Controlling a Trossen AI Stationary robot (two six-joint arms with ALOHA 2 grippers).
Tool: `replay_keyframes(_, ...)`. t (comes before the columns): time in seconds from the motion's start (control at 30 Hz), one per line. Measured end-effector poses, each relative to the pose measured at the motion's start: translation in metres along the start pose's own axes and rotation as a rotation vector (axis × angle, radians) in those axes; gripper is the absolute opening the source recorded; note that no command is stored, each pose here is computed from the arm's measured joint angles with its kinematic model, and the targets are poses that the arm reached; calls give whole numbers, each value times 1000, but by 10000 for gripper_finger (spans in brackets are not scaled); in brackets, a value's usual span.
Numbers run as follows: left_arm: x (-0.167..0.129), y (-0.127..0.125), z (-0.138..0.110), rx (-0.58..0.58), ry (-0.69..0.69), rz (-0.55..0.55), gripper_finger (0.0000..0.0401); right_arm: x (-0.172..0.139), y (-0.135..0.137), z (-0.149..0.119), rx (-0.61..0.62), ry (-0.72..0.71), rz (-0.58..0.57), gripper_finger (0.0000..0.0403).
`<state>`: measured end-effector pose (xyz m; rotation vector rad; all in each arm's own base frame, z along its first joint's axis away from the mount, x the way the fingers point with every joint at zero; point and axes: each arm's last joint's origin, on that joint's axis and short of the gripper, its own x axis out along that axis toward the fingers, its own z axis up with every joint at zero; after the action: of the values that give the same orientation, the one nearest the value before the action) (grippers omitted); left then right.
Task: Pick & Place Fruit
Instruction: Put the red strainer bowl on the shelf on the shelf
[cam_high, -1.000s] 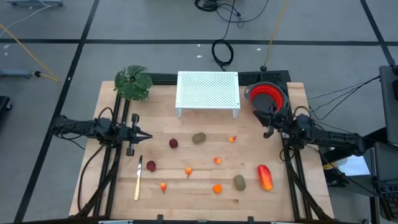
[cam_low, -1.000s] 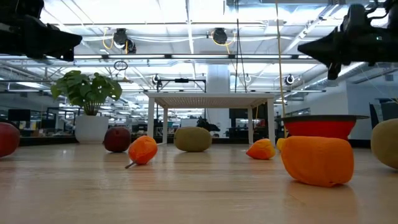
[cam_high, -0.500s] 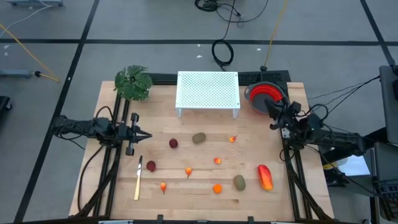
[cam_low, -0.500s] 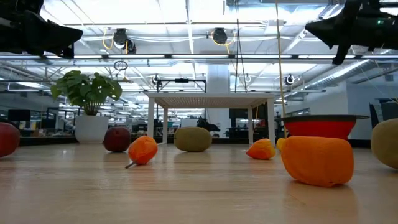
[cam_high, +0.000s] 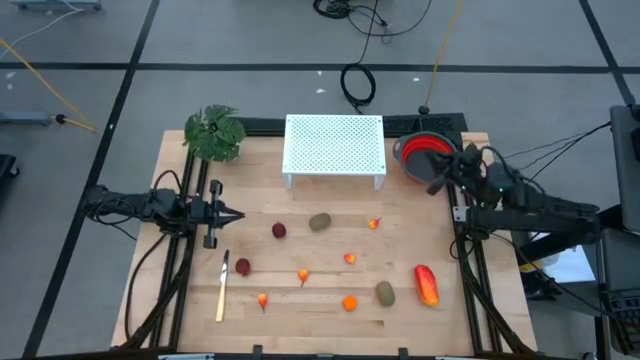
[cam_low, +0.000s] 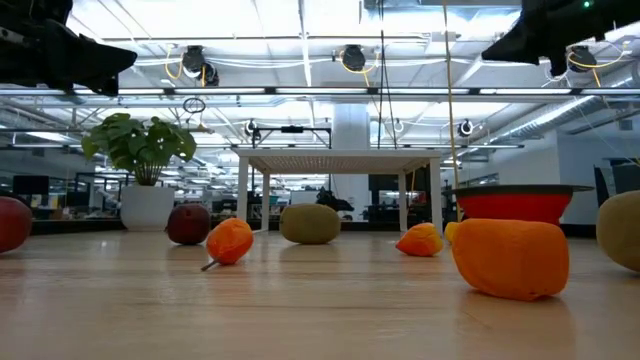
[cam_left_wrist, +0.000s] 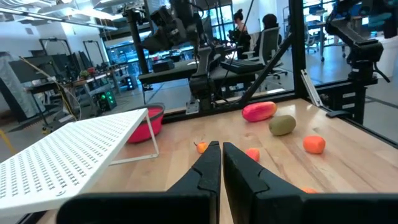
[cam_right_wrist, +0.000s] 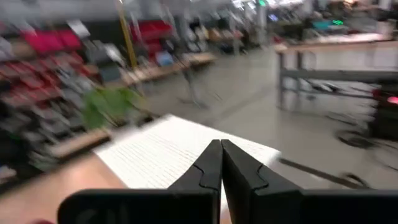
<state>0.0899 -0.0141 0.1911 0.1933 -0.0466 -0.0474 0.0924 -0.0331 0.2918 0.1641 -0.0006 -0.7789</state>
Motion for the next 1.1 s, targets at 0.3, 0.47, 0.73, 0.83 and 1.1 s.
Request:
replay_keyframes(0.3, 0, 0, 0, 1, 1, 1, 19, 12, 1, 22, -94, 209, -242, 0)
replay_keyframes(0.47, 0, 0, 0, 1, 2, 1, 19, 21, -8, 16, -52, 361, -376, 0)
replay_keyframes(0.73, 0, 0, 0, 1, 2, 0, 19, 47, -25, -4, 92, 658, -385, 0)
replay_keyframes(0.83, 0, 0, 0, 1, 2, 0, 19, 58, -34, -10, 121, 738, -399, 0)
replay_keyframes(1.1, 0, 0, 0, -3, 2, 0, 19, 81, -63, -25, 119, 907, -463, 0)
